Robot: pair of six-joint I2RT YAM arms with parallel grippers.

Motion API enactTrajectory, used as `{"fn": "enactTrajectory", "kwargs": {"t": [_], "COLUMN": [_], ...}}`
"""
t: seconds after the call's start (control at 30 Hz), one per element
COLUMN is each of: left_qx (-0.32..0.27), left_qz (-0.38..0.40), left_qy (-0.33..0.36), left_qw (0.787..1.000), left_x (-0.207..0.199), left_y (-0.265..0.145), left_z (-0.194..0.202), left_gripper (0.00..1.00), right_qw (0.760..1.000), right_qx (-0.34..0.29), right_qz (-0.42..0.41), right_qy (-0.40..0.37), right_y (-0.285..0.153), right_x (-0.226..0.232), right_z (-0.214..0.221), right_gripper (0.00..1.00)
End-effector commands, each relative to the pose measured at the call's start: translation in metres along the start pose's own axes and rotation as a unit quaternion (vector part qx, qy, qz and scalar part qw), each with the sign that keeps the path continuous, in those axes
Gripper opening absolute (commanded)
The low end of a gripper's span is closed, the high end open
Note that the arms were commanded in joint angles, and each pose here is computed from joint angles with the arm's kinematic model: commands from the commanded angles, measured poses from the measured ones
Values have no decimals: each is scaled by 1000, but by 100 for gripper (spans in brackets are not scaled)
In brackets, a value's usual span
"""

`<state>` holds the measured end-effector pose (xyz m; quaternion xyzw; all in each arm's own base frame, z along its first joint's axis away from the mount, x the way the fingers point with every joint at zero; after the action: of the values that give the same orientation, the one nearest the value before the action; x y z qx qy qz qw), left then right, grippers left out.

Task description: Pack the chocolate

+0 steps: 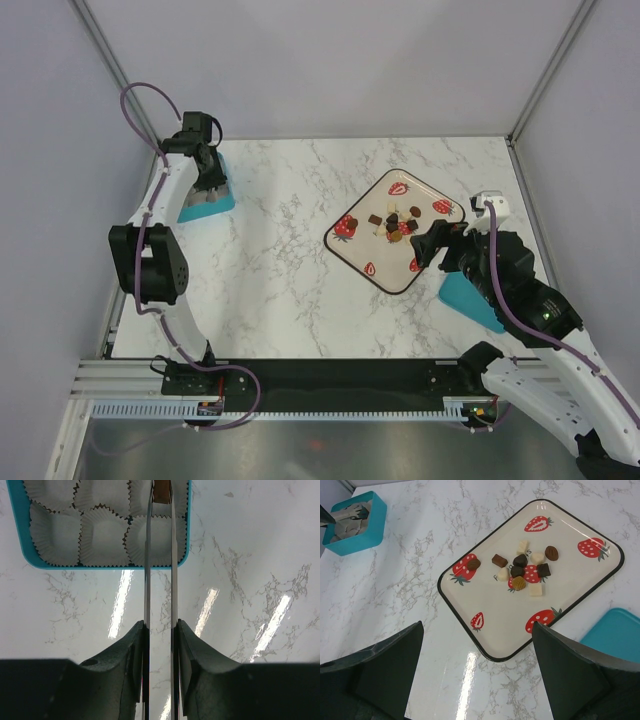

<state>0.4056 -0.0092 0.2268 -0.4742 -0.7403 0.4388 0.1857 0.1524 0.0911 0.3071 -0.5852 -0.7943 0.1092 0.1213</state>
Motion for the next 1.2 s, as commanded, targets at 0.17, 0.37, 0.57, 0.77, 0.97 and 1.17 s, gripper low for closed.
{"fn": "enactTrajectory", "kwargs": {"t": [0.17, 0.37, 0.57, 0.77, 0.97, 1.17], "left_qx": [-46, -42, -39, -40, -47, -52], "left_qz": [4, -8, -7, 0, 11, 60], "left_qy": [0, 3, 5, 4, 5, 11], "left_qw": [999, 999, 999, 999, 999, 997], "left_x": [-7, -4, -4, -2, 0, -4], "left_y": [6, 11, 11, 3, -14, -50], "left_z": [-25, -22, -20, -19, -17, -12], "left_gripper": [39, 39, 42, 44, 45, 45], "right_qw": [1000, 1000, 1000, 999, 999, 998], "right_qx": [-23, -24, -23, -31, -37, -44], "right_qz": [1, 3, 0, -5, -20, -27], "right_qy": [0, 0, 2, 10, 21, 32], "right_y": [3, 4, 4, 0, -6, -15], "right_x": [1, 1, 2, 2, 4, 4], "right_z": [-9, -9, -8, -11, -13, -17], "right_gripper": [98, 98, 98, 98, 98, 98]}}
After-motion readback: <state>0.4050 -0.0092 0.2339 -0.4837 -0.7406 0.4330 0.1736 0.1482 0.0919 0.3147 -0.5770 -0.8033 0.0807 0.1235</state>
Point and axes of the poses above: each gripper's point midway between its finger pads, its own y axis out along the fingers, its own x axis along the line the jaws close on, z = x × y, the point moved 8 cm from there along -y, back along the fingers, and after that the axes turned 14 degrees about -y, right-handed, at the moved point
